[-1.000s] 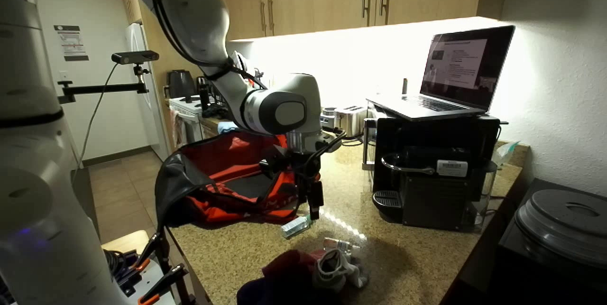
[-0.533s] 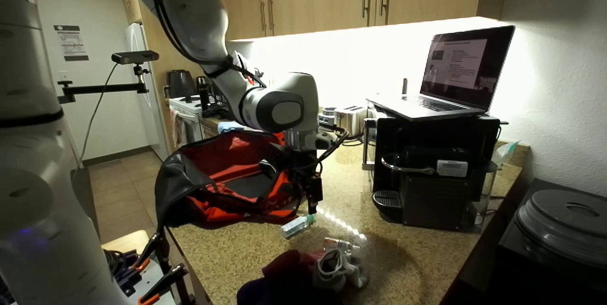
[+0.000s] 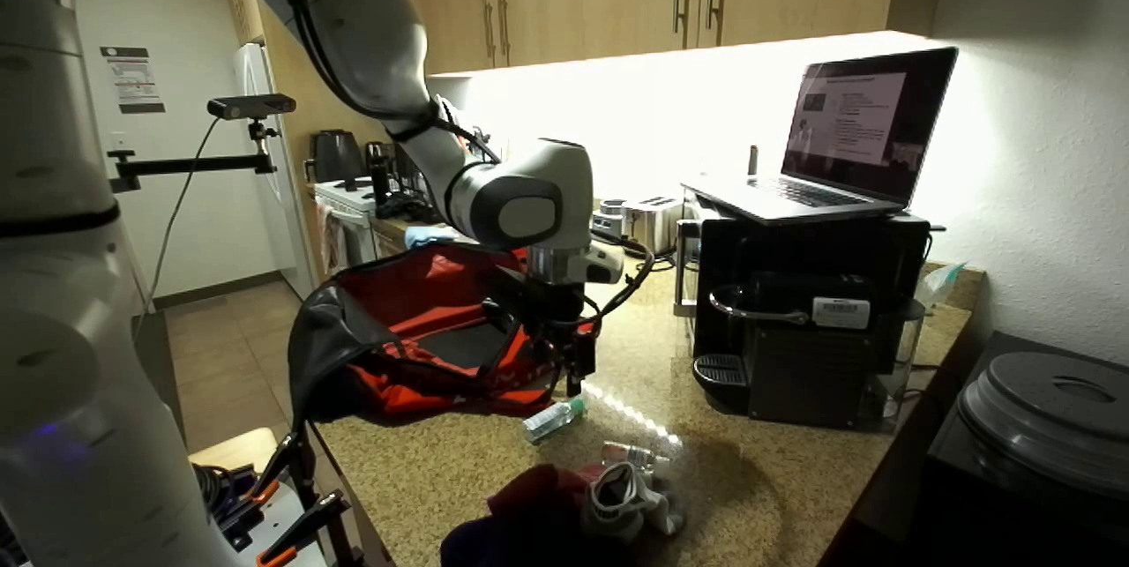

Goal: Remove the bottle out of the bag

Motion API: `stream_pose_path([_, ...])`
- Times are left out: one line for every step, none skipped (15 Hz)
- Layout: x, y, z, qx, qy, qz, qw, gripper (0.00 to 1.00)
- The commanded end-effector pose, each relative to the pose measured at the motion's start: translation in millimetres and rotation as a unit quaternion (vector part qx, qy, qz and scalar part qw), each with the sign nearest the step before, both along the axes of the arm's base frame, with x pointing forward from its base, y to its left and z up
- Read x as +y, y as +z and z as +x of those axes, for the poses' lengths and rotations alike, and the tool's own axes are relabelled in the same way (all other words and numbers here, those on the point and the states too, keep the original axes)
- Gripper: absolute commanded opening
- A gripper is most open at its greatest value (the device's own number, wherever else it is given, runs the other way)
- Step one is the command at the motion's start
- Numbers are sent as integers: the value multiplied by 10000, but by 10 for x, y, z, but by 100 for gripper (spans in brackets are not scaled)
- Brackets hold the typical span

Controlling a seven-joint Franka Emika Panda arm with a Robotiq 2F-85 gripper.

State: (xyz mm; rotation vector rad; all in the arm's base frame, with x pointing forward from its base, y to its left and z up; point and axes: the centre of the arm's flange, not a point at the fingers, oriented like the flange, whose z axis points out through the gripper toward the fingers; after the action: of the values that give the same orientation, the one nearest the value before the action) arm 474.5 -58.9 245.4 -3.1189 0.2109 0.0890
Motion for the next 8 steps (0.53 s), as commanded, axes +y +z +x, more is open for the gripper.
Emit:
stream_pose_path([3,-154,30,139,278,318,9990,100])
stream_pose_path([31,-216,30,183,311,347,9987,100])
stream_pose_path([47,-261,31,223,367,419,9982,100])
stream_pose_path([55,-302,34,264,387,464,9978,100])
stream_pose_path([68,-342,36,303,419,500,9974,100])
stream_pose_path([75,-379,44,344,437,529,9970,100])
stream_pose_path([80,-418,49,384,458,549,9967,100])
stream_pose_path([81,-454,56,417,474,563,9964,100])
